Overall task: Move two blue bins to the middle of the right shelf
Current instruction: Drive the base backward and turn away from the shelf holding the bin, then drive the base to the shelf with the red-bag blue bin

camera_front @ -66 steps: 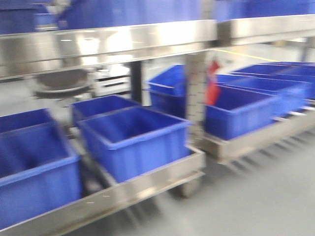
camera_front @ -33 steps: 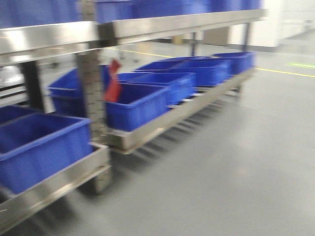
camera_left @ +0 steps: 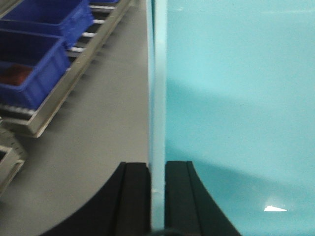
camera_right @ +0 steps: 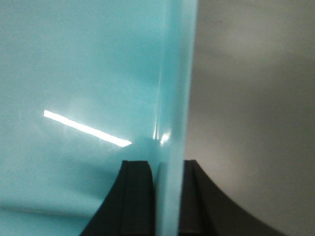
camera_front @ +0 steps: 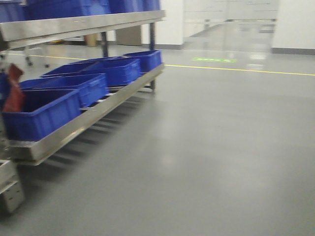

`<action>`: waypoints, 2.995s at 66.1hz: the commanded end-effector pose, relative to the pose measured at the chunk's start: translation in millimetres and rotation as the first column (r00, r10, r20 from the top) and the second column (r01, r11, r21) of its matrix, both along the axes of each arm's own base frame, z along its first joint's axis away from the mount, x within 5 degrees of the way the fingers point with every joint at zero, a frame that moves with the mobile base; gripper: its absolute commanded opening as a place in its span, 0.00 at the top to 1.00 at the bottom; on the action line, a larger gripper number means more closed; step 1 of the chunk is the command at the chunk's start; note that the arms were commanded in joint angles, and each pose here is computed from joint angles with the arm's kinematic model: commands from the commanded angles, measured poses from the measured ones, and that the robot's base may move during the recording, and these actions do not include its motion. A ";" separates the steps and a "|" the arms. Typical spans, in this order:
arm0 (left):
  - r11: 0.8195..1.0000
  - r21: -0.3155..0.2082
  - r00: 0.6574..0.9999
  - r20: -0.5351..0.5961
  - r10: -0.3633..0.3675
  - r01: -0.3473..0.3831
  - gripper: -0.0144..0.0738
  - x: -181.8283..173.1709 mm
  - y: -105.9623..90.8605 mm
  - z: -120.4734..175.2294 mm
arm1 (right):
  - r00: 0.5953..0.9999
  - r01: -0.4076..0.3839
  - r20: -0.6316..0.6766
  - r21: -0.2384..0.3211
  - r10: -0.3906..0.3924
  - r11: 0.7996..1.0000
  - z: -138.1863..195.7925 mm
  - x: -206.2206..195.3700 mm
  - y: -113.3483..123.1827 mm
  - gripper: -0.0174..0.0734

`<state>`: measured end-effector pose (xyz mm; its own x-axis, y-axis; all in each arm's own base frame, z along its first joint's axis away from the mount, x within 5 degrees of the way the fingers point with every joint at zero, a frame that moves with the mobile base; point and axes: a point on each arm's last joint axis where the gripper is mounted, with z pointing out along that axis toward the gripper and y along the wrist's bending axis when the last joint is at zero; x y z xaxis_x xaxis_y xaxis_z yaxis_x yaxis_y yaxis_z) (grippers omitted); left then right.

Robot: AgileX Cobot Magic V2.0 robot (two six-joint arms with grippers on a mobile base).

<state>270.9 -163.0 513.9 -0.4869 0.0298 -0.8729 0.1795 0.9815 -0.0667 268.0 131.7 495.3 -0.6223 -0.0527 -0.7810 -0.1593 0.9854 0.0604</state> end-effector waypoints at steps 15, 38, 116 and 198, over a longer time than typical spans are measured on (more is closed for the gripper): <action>0.989 -0.115 0.992 0.102 -0.081 0.092 0.96 -6.4 -10.2 16.2 | 0.966 -0.118 0.243 0.127 0.085 0.985 28.2 -1.6 12.4 0.99; 0.988 -0.120 0.990 0.115 -0.084 0.098 0.96 -6.1 -10.8 17.5 | 0.967 -0.124 0.239 0.137 0.089 0.983 28.0 -2.0 13.2 0.99; 0.988 -0.120 0.990 0.115 -0.082 0.096 0.96 -5.8 -10.3 17.5 | 0.967 -0.124 0.239 0.137 0.089 0.983 28.0 -2.0 13.2 0.99; 0.988 -0.121 0.990 0.117 -0.083 0.097 0.96 -5.7 -10.4 17.7 | 0.967 -0.124 0.239 0.137 0.089 0.983 28.0 -2.0 13.2 0.99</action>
<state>271.0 -163.3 514.1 -0.4841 0.0291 -0.8746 0.1825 0.9808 -0.0684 265.8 131.6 494.4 -0.6386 -0.0523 -0.7677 -0.1578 0.9854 0.0641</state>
